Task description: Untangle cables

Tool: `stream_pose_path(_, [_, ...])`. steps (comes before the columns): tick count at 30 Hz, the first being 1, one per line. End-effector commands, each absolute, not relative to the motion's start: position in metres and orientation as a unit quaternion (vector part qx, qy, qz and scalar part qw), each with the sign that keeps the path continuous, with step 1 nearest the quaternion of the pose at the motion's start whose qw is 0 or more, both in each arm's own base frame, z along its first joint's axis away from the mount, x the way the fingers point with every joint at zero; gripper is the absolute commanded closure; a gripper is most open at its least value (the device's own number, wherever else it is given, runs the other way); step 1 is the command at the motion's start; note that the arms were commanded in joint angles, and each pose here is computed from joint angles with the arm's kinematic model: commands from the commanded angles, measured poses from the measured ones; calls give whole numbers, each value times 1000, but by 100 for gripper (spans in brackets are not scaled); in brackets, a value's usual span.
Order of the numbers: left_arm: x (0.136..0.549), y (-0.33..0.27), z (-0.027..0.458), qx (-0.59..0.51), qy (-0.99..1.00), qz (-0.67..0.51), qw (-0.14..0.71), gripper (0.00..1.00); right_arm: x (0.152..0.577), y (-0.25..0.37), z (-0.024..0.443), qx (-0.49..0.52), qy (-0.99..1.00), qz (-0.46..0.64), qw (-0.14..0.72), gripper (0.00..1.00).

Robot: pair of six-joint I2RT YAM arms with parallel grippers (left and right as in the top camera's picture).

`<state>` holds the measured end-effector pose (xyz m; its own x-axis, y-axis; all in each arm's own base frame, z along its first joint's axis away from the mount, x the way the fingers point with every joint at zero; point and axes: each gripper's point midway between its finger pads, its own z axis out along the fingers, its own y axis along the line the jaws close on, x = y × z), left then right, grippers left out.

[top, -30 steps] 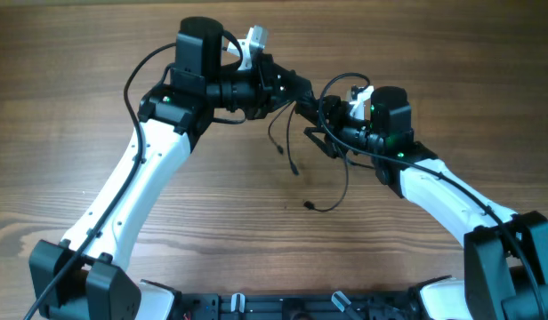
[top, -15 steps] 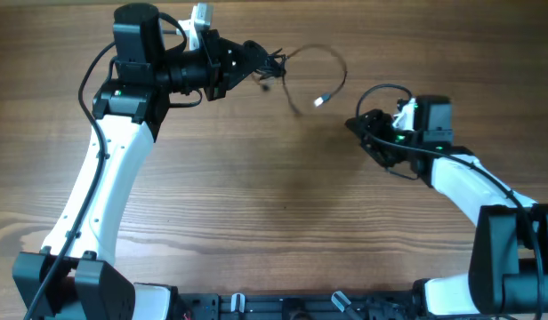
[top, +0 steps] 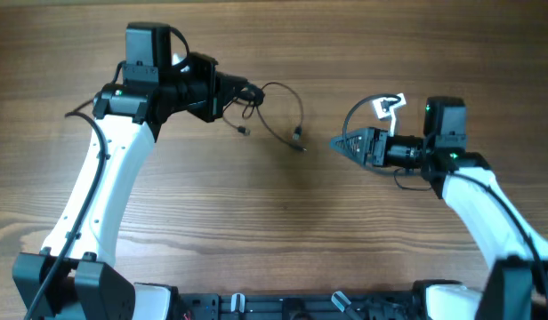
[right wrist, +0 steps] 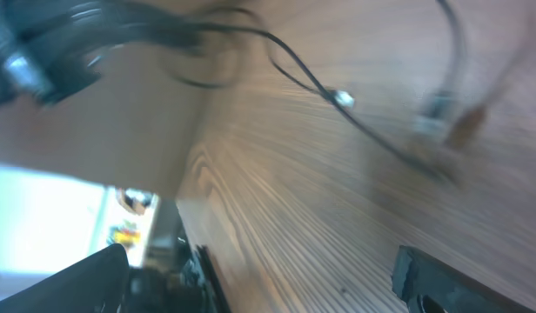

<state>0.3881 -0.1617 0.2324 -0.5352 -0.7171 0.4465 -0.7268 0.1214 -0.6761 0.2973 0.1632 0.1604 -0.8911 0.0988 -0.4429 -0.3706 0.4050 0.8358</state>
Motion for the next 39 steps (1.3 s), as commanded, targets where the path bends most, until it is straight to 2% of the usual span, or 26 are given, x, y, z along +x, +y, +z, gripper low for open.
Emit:
stream_pose_path(1, [384,-151,230,591,-686,424,39,96,285,188,191,-176,793,509,285,0])
stream_pose_path(5, [370,-159,223,618,-672,401,75,96,284,230,204,-221,777,496,319,0])
stream_pose_path(8, [361,-174,221,609,-683,394,89,96,294,256,189,-223,798,431,357,1])
stream_pose_path(9, [358,-180,221,603,-688,394,92,96,301,260,183,-205,810,408,369,4])
stream_pose_path(12, [350,-195,221,589,-700,392,101,96,316,268,174,-131,831,385,381,30])
stream_pose_path(13, [348,-198,221,585,-703,391,103,96,319,268,170,-107,837,380,379,33])
stream_pose_path(18, [342,-209,221,574,-712,390,109,96,330,262,151,-47,855,365,365,35])
stream_pose_path(19, [341,-211,221,572,-713,389,110,96,331,263,150,-47,855,365,365,39])
stream_pose_path(20, [339,-213,221,570,-715,389,111,96,331,264,150,-49,853,370,364,51])
stream_pose_path(21, [338,-214,221,569,-716,389,111,96,330,268,154,-49,849,383,361,68])
stream_pose_path(24, [340,-213,220,571,-716,387,106,96,318,282,163,-54,836,436,328,94])
stream_pose_path(30, [364,-175,208,623,-698,353,20,96,269,304,168,-120,817,521,215,96])
stream_pose_path(32, [365,-162,202,636,-695,334,3,96,259,301,179,-158,799,543,204,96])
stream_pose_path(35, [354,-136,185,669,-691,273,-12,96,257,281,208,-193,764,575,221,96])
stream_pose_path(39, [332,-103,168,706,-682,189,-21,96,284,231,239,-161,754,564,296,96])
